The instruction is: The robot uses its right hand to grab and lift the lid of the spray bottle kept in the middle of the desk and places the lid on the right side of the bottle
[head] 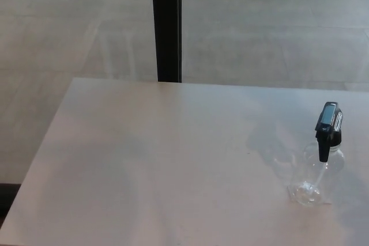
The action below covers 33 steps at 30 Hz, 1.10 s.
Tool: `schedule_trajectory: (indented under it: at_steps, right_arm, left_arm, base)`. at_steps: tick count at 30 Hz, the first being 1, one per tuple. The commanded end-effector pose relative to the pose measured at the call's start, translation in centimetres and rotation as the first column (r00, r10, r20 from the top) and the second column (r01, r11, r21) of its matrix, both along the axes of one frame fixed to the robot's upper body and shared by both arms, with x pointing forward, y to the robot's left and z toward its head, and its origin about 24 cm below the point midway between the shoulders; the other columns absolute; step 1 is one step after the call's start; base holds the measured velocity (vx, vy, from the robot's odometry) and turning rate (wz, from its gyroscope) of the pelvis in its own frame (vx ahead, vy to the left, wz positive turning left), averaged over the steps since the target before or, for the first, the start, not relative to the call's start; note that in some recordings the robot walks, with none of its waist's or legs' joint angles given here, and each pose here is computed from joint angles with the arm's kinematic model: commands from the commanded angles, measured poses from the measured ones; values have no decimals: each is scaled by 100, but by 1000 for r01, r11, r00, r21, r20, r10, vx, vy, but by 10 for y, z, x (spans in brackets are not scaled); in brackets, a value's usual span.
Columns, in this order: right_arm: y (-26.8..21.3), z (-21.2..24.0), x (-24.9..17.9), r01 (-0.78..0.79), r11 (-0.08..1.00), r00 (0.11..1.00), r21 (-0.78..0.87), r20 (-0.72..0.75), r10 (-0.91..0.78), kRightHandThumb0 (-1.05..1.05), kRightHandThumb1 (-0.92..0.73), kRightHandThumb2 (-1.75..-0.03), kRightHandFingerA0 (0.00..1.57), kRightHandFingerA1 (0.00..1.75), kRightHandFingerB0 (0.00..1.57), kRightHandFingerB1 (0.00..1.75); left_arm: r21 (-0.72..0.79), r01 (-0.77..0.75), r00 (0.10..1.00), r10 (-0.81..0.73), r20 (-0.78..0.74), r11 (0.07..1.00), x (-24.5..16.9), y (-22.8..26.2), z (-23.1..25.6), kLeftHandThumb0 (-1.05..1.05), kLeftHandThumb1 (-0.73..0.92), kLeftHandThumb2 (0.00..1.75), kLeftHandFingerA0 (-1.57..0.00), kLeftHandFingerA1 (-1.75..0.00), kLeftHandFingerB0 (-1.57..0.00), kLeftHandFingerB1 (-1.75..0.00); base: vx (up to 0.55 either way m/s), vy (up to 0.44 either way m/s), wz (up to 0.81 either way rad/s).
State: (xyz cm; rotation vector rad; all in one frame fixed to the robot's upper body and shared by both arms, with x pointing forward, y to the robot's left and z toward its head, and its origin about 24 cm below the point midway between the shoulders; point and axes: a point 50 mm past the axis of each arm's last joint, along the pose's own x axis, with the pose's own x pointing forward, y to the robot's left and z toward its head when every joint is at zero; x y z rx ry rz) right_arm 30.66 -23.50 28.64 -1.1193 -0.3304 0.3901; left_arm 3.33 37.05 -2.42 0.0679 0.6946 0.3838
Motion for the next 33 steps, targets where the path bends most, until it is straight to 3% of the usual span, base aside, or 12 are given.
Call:
schedule_trajectory:
  at_steps: [1, 2, 3, 4, 5, 29, 30, 32, 33]
  right_arm:
    - [6, -9, 4, -8, 960, 993, -278, -117, -25, -38, -21, -87, 3, 53, 0, 48]
    - [7, -9, 5, -13, 956, 991, -294, -132, -27, -38, -22, -88, 3, 53, 0, 49]
    - [9, -8, 5, -18, 952, 989, -305, -144, -27, -38, -23, -88, 2, 53, 0, 49]
    - [11, -8, 6, -21, 948, 989, -318, -148, -27, -37, -24, -87, 2, 52, 0, 48]
    - [12, -8, 6, -27, 946, 988, -323, -152, -23, -36, -24, -87, 2, 52, 0, 48]
    - [42, -61, 7, -199, 855, 945, -479, -325, 38, -37, -18, -84, 2, 54, 0, 48]
    - [42, -63, 7, -201, 852, 945, -483, -325, 38, -69, -38, -75, 7, 50, 15, 42]
    - [42, -68, 6, -205, 847, 944, -490, -328, 39, -67, -38, -74, 10, 53, 16, 43]
    - [42, -72, 6, -206, 843, 944, -497, -328, 37, -61, -46, -55, 18, 50, 26, 33]
  left_arm:
    - [30, 29, 999, -29, -23, 999, -3, 4, 2, -68, 53, 96, -55, -65, -47, -56]
    - [30, 31, 999, -30, -26, 999, -3, 4, 1, -68, 69, 61, -61, -59, -53, -42]
    - [29, 28, 999, -27, -28, 999, -3, 4, 1, -67, 69, 61, -62, -58, -54, -43]
    - [34, 31, 999, -30, -34, 999, -3, 6, 0, -66, 55, 97, -56, -66, -48, -57]
    - [34, 30, 999, -29, -32, 999, -3, 6, 1, -68, 69, 61, -61, -58, -56, -43]
    - [56, 58, 997, -55, -52, 997, 0, 5, 4, -64, 71, 61, -62, -56, -57, -43]
    - [56, 59, 997, -57, -51, 997, 0, 5, 4, -64, 71, 62, -63, -58, -58, -43]
    - [53, 55, 997, -52, -52, 997, 0, 5, 4, -63, 70, 62, -64, -57, -59, -43]
    - [50, 51, 997, -48, -58, 997, 0, 6, 3, -63, 71, 62, -62, -55, -55, -42]
  base:
    - [0, 0, 0]
    - [0, 0, 0]
    - [0, 0, 0]
    - [0, 0, 0]
    - [0, 0, 0]
    - [0, 0, 0]
    - [0, 0, 0]
    - [0, 0, 0]
    - [0, 0, 0]
